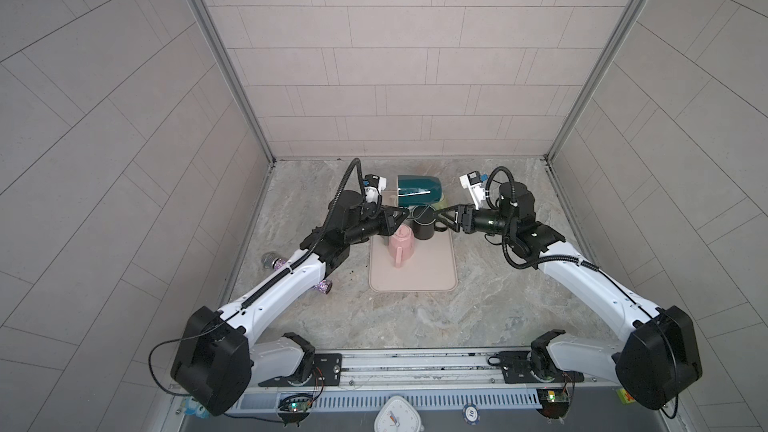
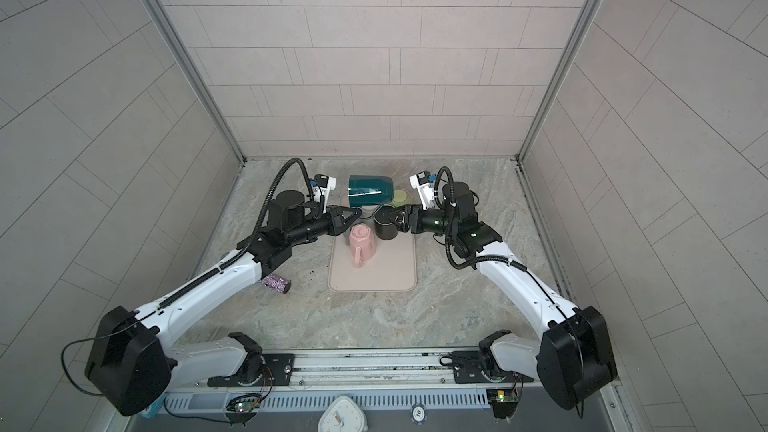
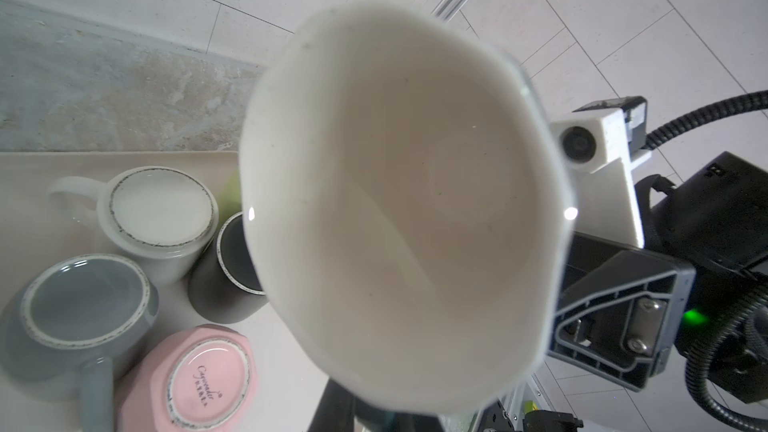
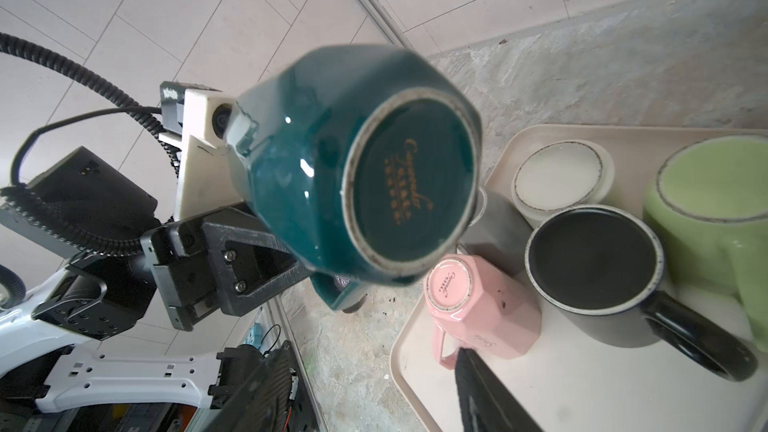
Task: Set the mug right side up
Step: 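Open the right gripper and draw it back while the left gripper pulls the mug away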
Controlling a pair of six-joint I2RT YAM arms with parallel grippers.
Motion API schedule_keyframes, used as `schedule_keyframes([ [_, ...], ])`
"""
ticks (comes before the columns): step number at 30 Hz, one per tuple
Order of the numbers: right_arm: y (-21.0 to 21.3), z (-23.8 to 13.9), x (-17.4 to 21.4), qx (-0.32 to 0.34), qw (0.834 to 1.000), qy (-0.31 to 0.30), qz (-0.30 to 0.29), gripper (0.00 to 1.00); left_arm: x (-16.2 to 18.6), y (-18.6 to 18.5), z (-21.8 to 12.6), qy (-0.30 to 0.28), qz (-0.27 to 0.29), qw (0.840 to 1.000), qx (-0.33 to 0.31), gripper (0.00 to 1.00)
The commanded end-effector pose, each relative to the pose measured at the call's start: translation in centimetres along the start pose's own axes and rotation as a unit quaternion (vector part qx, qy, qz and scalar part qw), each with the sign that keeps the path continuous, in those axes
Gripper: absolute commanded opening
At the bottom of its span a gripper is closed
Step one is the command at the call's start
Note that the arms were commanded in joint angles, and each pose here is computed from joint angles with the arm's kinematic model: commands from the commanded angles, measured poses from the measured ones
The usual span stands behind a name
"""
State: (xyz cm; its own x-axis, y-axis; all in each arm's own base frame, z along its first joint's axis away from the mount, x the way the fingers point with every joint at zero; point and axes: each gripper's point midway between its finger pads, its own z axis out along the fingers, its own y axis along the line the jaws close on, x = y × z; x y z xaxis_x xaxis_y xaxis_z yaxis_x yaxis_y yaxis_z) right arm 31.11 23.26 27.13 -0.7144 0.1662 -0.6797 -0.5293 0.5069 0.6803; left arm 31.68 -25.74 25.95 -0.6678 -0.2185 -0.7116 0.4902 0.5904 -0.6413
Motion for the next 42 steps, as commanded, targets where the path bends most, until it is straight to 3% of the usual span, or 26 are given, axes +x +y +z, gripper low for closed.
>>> schedule_keyframes([
  [1, 0.5, -1.3, -0.6, 0.017, 0.999, -0.013, -0.029, 0.68, -5.2, -3.7, -2.2, -0.08, 0.052, 0.995, 0.037, 0.0],
  [14, 0.3, -3.3, 0.1, 0.043, 0.997, -0.034, -0.048, 0.88, -6.7, -1.3, -3.1, -0.096, 0.036, 0.995, -0.003, 0.0],
  [24, -3.0, -5.3, 2.4, 0.132, 0.99, -0.024, -0.029, 0.92, -7.0, 1.2, -4.6, -0.105, 0.023, 0.992, -0.059, 0.0],
  [31, -4.5, -6.1, 4.4, 0.163, 0.986, -0.011, -0.023, 0.92, -6.6, 4.1, -6.5, -0.091, 0.029, 0.985, -0.143, 0.0],
  [42, -4.4, -7.3, 6.4, 0.169, 0.985, 0.012, -0.036, 0.92, -5.4, 8.2, -9.9, -0.051, 0.058, 0.956, -0.285, 0.0],
])
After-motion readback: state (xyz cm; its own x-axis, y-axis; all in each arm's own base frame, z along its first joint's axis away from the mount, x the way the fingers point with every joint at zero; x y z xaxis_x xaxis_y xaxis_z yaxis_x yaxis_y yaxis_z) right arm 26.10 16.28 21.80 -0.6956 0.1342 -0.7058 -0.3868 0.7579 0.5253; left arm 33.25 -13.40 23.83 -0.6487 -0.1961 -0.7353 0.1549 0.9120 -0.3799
